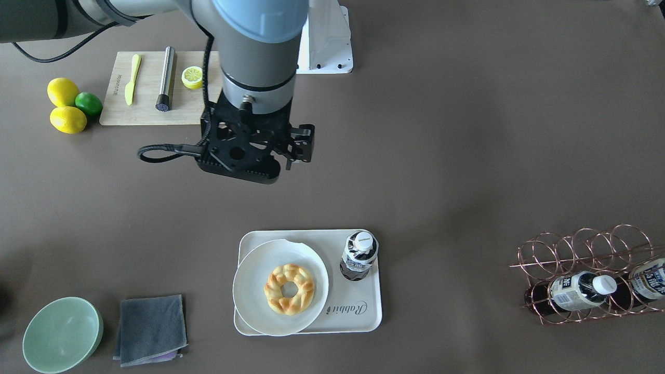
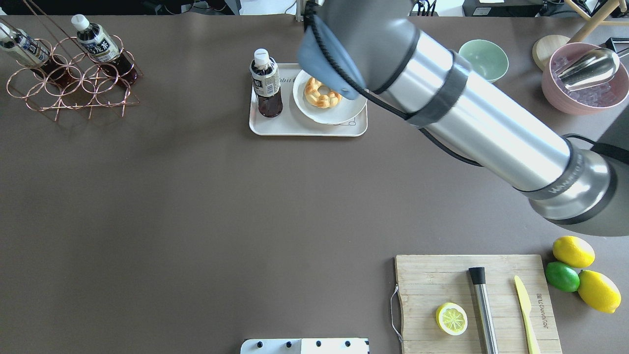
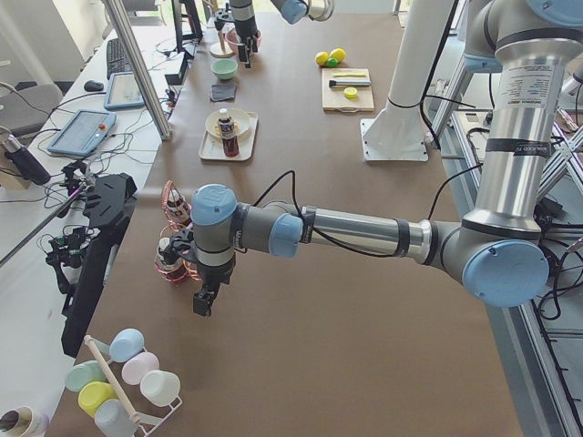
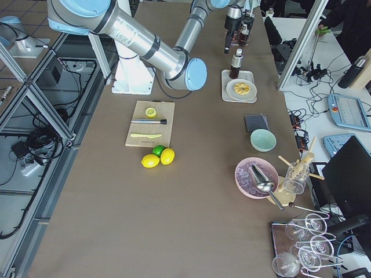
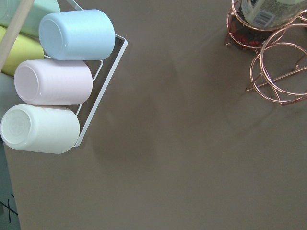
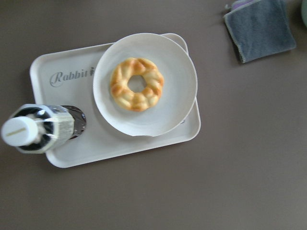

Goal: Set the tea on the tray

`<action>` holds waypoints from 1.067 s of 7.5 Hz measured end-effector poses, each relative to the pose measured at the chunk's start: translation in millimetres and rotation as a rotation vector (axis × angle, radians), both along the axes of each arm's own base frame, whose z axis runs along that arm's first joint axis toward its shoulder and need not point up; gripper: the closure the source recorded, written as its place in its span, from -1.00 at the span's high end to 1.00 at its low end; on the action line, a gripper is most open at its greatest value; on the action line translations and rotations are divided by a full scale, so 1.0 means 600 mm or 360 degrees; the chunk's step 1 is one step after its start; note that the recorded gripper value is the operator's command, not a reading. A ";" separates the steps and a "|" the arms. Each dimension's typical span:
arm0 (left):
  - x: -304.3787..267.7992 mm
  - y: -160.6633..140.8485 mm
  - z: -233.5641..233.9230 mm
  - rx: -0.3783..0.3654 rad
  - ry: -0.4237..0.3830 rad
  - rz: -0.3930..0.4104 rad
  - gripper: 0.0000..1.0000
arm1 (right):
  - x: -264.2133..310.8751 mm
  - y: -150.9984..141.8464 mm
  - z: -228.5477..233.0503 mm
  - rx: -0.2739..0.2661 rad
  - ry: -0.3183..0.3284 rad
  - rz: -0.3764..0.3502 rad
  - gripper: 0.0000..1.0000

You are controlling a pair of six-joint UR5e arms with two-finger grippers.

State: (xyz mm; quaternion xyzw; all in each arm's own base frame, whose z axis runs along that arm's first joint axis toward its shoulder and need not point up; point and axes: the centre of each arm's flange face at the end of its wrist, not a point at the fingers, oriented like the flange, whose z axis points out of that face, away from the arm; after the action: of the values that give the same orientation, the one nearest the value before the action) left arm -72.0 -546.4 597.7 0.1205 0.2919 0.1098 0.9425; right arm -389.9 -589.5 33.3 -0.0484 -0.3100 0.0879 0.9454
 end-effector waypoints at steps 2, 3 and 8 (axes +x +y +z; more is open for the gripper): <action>0.000 0.002 0.001 -0.0008 0.0010 -0.0002 0.97 | 0.178 0.019 0.211 0.0104 0.0078 -0.0157 1.00; 0.002 0.004 0.002 -0.0024 0.0052 0.0002 0.97 | 0.248 0.017 0.300 0.0127 0.0118 -0.0235 1.00; -0.022 0.028 0.016 -0.0244 0.0237 -0.0048 0.97 | 0.481 0.007 0.677 0.0201 -0.0062 -0.0388 1.00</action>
State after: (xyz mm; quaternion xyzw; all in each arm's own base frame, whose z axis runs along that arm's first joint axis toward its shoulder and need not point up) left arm -85.3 -529.5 607.1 0.0602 0.3669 0.0637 0.9261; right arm -101.4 -585.4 439.3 -0.0278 -0.3251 -0.0484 0.9440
